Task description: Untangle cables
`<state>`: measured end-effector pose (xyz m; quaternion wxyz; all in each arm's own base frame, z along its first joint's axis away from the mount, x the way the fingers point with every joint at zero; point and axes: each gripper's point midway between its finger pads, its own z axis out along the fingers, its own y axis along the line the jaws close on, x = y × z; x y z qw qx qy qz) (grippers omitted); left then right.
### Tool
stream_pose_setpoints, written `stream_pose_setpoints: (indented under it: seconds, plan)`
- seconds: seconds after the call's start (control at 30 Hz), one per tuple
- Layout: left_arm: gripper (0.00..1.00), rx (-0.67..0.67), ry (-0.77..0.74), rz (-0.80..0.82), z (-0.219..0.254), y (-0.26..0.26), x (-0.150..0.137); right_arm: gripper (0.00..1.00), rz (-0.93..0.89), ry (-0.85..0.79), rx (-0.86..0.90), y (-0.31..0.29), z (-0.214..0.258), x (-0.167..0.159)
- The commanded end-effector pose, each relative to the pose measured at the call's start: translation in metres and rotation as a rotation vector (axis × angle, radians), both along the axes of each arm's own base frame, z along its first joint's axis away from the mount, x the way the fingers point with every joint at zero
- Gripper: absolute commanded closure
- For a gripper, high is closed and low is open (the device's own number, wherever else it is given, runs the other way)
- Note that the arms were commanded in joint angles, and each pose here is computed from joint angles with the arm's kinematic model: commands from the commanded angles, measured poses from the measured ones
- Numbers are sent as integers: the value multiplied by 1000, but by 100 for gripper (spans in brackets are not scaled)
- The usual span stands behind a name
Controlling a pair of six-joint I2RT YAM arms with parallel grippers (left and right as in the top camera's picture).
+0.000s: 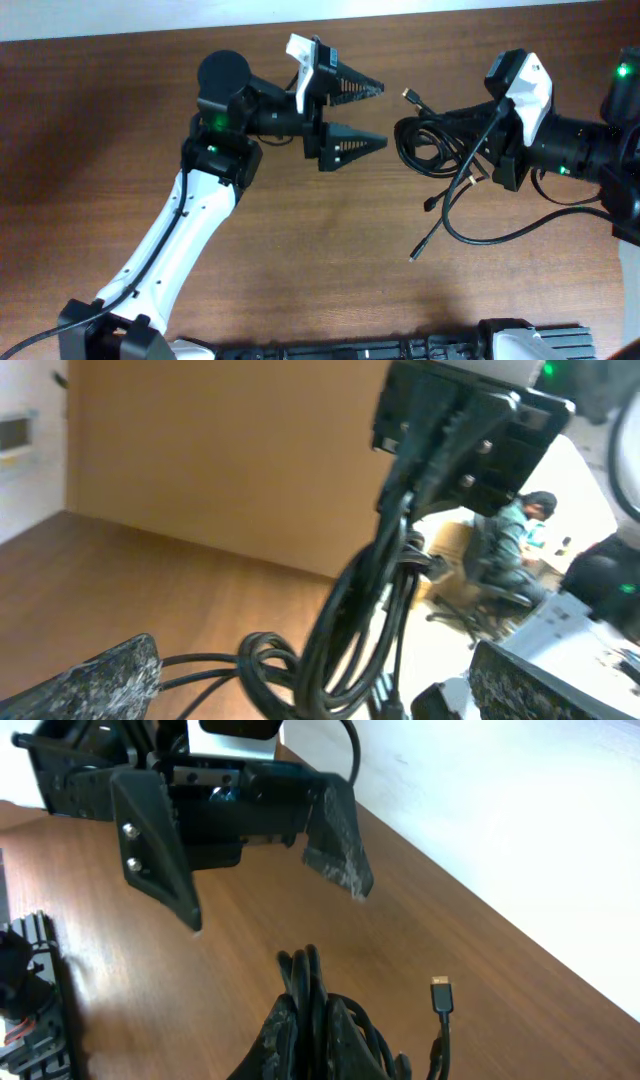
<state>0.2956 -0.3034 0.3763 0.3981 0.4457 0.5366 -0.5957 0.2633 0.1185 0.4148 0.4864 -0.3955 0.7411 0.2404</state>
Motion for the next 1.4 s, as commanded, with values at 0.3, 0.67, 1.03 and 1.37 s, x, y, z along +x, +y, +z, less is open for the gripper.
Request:
stream_pose_setpoints:
  seconds: [0.3, 0.67, 1.03, 1.37]
  plan:
    - [13, 2, -57, -175, 4, 5, -34, 96, 191, -74, 148, 24, 32, -21]
    - [45, -1, -64, -173, 5, 5, -33, 96, 211, -80, 162, 26, 35, -24]
    - [94, -4, -61, -119, 6, 3, -24, 96, 211, -81, 162, 26, 35, -23]
    - [100, 100, 306, 257, -32, 3, 39, 96, 208, -81, 160, 25, 35, -23]
